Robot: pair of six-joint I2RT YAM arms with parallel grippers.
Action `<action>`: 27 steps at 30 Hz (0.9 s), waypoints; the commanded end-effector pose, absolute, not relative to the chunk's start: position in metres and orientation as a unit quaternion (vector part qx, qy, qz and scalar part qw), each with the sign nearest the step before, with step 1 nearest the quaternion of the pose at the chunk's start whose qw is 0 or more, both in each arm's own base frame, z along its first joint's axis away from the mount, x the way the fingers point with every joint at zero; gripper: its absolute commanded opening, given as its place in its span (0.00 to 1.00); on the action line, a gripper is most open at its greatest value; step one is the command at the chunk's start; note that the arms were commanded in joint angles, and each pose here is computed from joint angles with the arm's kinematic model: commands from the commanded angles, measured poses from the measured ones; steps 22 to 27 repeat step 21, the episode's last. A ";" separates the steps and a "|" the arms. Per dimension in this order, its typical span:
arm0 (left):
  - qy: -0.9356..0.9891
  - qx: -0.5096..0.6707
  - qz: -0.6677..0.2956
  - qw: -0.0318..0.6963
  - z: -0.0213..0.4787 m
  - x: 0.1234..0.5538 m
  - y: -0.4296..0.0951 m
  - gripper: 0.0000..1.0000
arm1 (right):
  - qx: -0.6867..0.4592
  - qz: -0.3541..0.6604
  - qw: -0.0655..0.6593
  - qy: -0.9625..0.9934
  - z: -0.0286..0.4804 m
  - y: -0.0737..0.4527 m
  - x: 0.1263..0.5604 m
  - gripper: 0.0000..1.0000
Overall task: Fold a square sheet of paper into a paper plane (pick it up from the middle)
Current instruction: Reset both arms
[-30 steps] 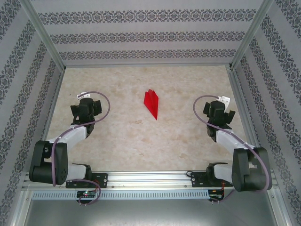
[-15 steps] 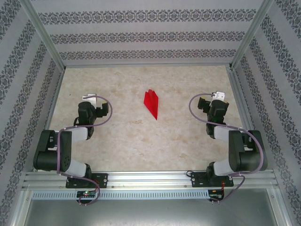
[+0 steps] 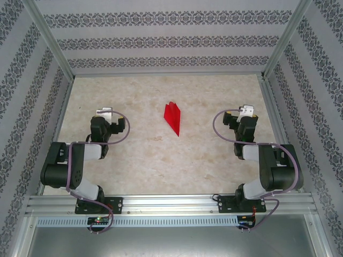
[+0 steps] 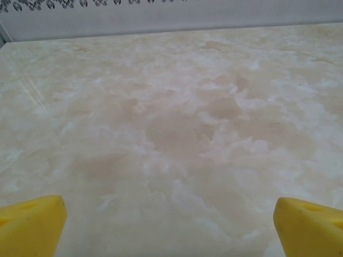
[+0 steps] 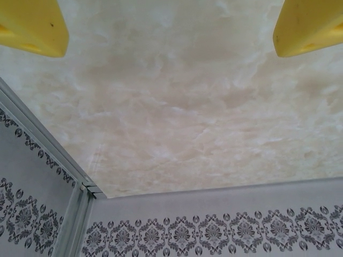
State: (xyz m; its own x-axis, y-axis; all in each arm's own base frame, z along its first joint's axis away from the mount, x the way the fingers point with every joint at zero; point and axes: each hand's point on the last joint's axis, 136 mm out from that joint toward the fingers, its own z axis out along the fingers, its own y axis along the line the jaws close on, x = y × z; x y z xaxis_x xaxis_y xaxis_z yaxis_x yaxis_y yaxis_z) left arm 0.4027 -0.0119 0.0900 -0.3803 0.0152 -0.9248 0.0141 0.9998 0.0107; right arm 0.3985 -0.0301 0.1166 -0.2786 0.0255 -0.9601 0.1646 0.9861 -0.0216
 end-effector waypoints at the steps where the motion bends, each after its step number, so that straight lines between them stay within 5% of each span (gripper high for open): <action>1: 0.810 0.025 0.002 0.585 0.102 0.407 -0.018 1.00 | 0.046 -0.053 0.616 0.785 0.126 -0.024 0.401 0.98; 27: 0.811 0.032 0.003 0.584 0.102 0.407 -0.021 1.00 | 0.035 -0.045 0.620 0.783 0.127 -0.020 0.400 0.98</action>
